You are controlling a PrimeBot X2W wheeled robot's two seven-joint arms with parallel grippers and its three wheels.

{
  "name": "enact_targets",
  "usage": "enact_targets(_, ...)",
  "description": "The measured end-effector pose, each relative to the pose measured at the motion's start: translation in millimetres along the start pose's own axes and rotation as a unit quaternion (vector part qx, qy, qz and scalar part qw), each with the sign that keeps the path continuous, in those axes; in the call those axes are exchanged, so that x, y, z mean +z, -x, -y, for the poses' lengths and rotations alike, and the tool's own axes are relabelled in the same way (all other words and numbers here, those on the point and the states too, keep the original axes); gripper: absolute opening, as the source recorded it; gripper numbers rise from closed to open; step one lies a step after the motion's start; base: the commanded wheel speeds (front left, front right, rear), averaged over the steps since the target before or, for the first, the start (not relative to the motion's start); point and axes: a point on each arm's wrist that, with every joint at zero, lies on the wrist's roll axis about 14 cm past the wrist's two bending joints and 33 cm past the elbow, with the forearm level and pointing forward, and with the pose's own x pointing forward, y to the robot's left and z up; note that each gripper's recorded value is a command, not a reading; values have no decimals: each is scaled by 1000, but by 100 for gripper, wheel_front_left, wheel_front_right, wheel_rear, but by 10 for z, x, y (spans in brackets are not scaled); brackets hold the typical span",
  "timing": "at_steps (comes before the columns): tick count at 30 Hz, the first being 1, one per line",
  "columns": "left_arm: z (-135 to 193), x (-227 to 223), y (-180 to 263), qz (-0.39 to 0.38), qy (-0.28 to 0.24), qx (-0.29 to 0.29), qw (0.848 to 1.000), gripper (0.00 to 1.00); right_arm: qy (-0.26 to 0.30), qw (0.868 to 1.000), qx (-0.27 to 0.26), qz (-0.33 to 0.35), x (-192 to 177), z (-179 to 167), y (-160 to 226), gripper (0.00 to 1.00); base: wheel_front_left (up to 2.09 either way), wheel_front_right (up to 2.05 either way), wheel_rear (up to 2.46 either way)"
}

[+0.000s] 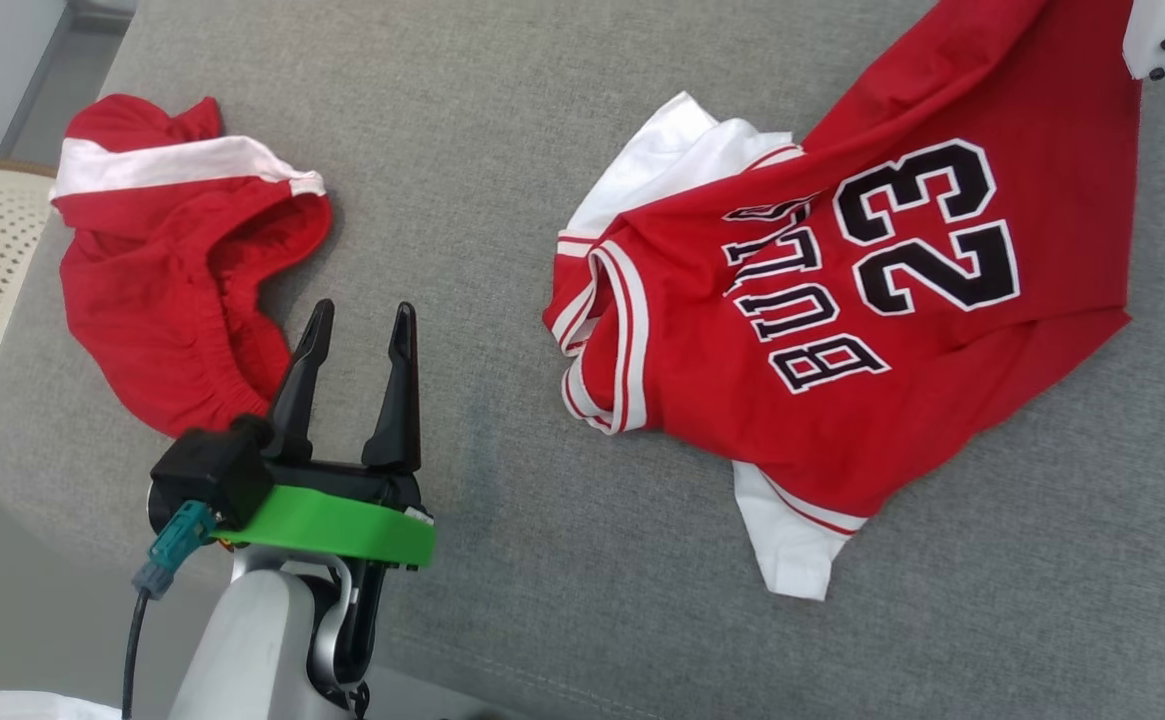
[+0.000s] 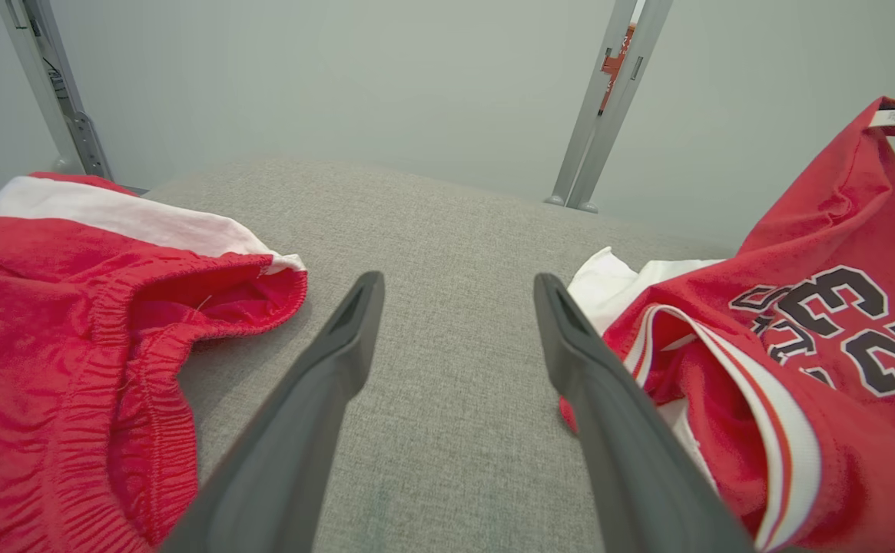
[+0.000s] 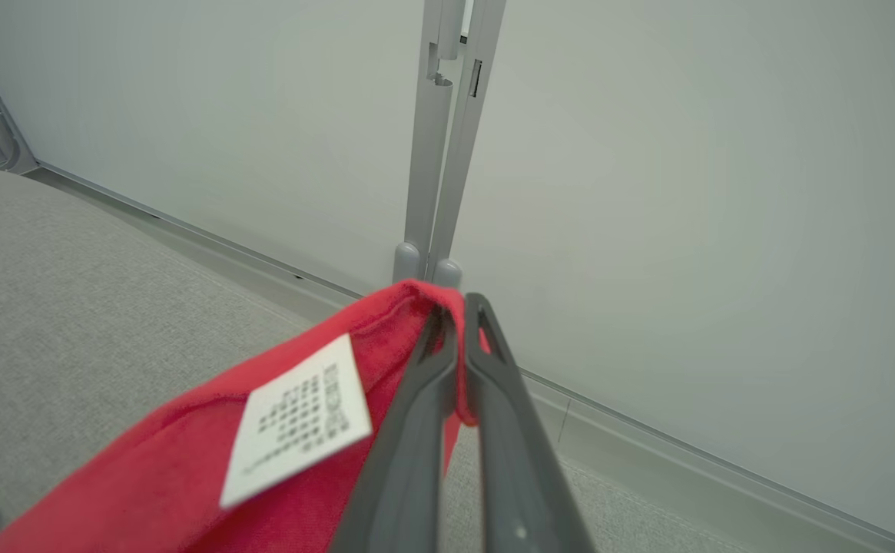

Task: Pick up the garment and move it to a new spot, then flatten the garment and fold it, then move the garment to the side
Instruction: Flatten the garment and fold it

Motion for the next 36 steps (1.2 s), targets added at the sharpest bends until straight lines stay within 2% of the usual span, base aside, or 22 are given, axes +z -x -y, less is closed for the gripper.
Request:
enact_targets(1,-31,-18,0,-3,-2,4,1000,100,-4,1000,3,0,-46,-43,-64,100,0,0,0)
enact_targets(5,-136,-90,26,-16,-10,21,1000,100,-18,999,31,6,-226,-364,-205,100,0,0,0)
enact_targets(10,-180,-50,45,-12,-20,26,999,100,-19,996,59,61,-52,-655,-163,100,0,0,0)
enact_targets(14,-186,-57,104,-13,-26,26,999,100,-38,994,77,71,-62,-845,6,100,0,0,0)
enact_targets(21,-100,-32,180,-8,-28,6,1000,100,-69,989,66,114,133,-711,516,100,0,0,0)
enact_targets(25,14,-4,173,-2,-26,-15,1000,100,-78,986,27,143,209,-414,987,100,0,0,0)
enact_targets(31,231,17,185,1,-24,-51,998,100,-88,984,-35,149,36,-151,1719,100,0,0,0)
enact_targets(36,428,94,221,15,-17,-77,997,100,-123,977,-93,146,-173,-49,2281,100,0,0,0)
